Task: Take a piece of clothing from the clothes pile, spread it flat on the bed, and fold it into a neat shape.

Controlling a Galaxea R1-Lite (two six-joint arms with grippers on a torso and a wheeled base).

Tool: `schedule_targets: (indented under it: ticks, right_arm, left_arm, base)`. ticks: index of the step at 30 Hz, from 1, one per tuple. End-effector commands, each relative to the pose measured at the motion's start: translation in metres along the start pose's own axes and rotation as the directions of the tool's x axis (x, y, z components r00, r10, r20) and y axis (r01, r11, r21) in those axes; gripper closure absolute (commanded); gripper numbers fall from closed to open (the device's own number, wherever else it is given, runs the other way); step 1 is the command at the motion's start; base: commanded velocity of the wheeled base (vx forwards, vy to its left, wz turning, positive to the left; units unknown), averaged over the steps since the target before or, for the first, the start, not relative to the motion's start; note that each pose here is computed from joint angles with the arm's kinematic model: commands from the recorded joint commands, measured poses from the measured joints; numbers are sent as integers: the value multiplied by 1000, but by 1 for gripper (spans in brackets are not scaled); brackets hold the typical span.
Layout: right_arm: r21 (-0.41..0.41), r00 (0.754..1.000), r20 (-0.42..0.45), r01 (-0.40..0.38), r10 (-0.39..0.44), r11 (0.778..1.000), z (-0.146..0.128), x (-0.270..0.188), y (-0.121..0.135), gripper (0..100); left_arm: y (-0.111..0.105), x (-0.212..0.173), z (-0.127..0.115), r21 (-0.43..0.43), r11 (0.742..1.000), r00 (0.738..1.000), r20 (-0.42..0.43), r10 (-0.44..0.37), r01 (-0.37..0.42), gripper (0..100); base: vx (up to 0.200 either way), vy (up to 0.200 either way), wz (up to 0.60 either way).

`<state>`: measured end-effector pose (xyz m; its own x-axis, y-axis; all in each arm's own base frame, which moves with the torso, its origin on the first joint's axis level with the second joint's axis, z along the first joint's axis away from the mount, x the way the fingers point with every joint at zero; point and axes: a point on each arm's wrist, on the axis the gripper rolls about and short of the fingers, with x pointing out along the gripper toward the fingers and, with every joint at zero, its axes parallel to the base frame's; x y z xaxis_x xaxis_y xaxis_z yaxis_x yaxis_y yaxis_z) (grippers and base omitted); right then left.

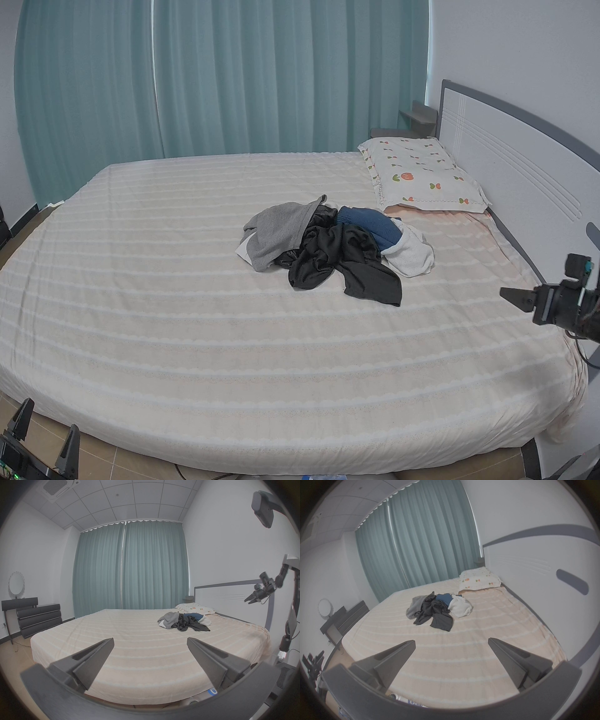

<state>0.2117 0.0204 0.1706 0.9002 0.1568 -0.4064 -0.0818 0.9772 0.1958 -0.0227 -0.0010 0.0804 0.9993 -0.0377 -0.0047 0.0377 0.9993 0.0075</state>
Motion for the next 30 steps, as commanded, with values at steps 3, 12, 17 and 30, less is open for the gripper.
schedule_targets:
  ticks: [3, 12, 17, 30]
  right_arm:
    - [102, 969, -234, 110, -83, 989, -86, 267, -3, 0]
    - [172, 960, -269, 121, -72, 978, -100, 315, 14, 0]
    - [190, 967, -238, 139, -92, 972, -97, 331, 17, 0]
    - [221, 982, -178, 109, -70, 969, -85, 350, 46, 0]
  left_arm:
    - [0, 0, -4, -4, 1000, 1000, 3, 2, -2, 0]
    - [0, 0, -4, -8, 1000, 1000, 3, 4, -4, 0]
    - [0, 0, -4, -9, 1000, 1000, 3, 4, -4, 0]
    - [0, 0, -4, -9, 1000, 1000, 2, 5, -5, 0]
  base:
    - [0, 0, 0]
    - [0, 0, 0]
    - [0, 0, 0]
    - [0, 0, 0]
